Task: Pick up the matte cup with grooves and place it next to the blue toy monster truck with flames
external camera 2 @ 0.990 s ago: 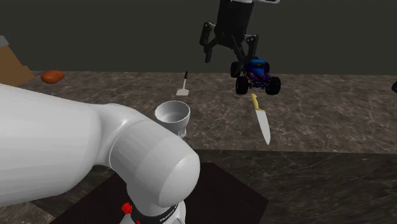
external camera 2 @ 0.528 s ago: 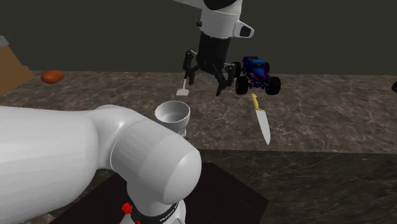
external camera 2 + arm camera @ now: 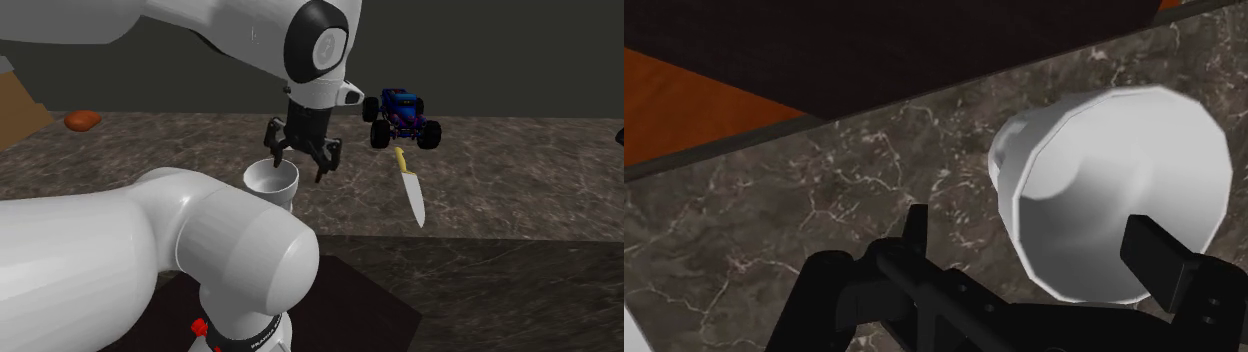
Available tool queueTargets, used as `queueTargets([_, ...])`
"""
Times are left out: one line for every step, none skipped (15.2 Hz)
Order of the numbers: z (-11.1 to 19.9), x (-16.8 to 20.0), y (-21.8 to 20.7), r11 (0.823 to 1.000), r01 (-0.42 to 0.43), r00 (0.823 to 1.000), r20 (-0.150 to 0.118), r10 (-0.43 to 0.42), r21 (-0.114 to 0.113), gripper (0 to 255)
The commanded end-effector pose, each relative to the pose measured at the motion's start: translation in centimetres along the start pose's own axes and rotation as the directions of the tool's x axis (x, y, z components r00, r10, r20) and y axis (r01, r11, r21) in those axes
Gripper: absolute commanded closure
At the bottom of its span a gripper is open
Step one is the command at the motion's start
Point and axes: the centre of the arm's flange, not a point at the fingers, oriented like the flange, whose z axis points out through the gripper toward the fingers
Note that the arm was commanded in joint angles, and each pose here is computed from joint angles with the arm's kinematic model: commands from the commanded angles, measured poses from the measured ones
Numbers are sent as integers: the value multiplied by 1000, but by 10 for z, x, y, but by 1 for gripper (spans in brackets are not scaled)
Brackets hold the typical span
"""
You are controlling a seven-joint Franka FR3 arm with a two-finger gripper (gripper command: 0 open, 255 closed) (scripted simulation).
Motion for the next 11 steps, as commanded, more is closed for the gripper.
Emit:
queueTargets([13,0,-1,1000,3,1000,0,-3,0,0])
queueTargets([18,0,-1,1000,3,1000,0,-3,0,0])
queueTargets([23,0,-1,1000,3,1000,0,-3,0,0])
queueTargets([29,0,-1,1000,3,1000,0,-3,0,0])
queueTargets([37,0,-1,1000,3,1000,0,-3,0,0])
queueTargets([37,0,-1,1000,3,1000,0,-3,0,0])
queueTargets([37,0,-1,1000,3,1000,0,-3,0,0])
queueTargets([37,0,-1,1000,3,1000,0,-3,0,0])
queueTargets([37,0,-1,1000,3,1000,0,-3,0,0])
queueTargets([37,0,-1,1000,3,1000,0,-3,0,0])
queueTargets([37,0,-1,1000,3,1000,0,-3,0,0])
